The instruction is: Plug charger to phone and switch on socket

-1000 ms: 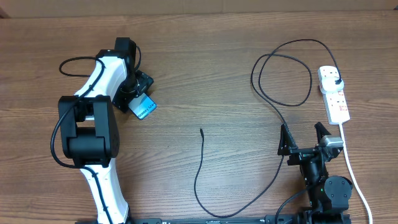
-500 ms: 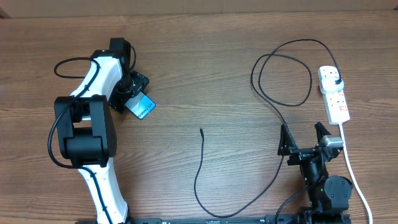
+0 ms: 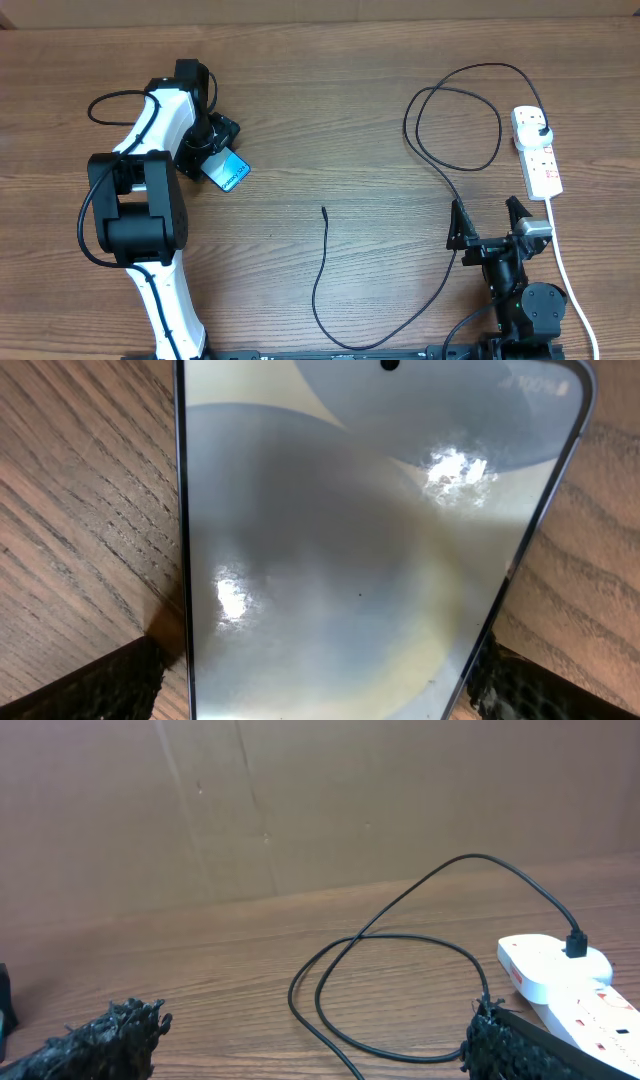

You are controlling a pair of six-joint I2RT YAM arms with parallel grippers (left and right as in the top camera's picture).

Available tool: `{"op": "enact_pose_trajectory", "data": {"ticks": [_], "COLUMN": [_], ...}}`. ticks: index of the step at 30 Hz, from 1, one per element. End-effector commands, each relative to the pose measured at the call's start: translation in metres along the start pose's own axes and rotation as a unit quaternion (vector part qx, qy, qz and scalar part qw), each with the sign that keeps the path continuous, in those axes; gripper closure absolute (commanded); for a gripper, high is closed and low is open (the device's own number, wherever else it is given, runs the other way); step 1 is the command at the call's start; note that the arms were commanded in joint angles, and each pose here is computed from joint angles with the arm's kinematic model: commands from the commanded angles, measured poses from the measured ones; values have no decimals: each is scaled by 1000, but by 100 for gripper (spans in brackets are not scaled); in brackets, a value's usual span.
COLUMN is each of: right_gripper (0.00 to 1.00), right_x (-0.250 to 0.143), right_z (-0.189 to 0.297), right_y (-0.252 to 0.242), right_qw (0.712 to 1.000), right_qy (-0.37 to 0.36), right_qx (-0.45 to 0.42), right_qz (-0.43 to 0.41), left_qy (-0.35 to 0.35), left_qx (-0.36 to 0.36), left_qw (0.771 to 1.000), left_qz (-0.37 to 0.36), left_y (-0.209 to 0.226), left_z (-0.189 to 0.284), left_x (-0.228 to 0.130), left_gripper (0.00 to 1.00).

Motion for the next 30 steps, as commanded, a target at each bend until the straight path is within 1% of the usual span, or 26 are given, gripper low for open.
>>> {"op": "enact_pose_trajectory", "data": {"ticks": [1, 11, 30], "right_gripper": [0, 0, 0], "right_x": [-2, -2, -2], "right_z": [0, 0, 0], "right_y": [0, 0, 0], "right_qw": [1000, 1000, 1000], "right_qy": [-1, -1, -1], "right_qx": [-1, -1, -1], "right_qz": [3, 3, 3], "left_qy": [40, 56, 51], "left_qx": [35, 57, 51], "left_qw": [999, 997, 997], "left_qz": [0, 0, 3], "left_y": [7, 15, 14], "left_z": [-37, -35, -36], "left_x": [-10, -16, -11], "left_gripper": [0, 0, 0]}}
Point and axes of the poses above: each gripper's point midway between its finger pads, its own z axis back along the fingers, its own y axis along the line the jaws close on, x = y × z, the point moved 7 cm from there along z, back along the fingers, and after that the axes turned 5 degrees about -z, right-handed, at the moved point
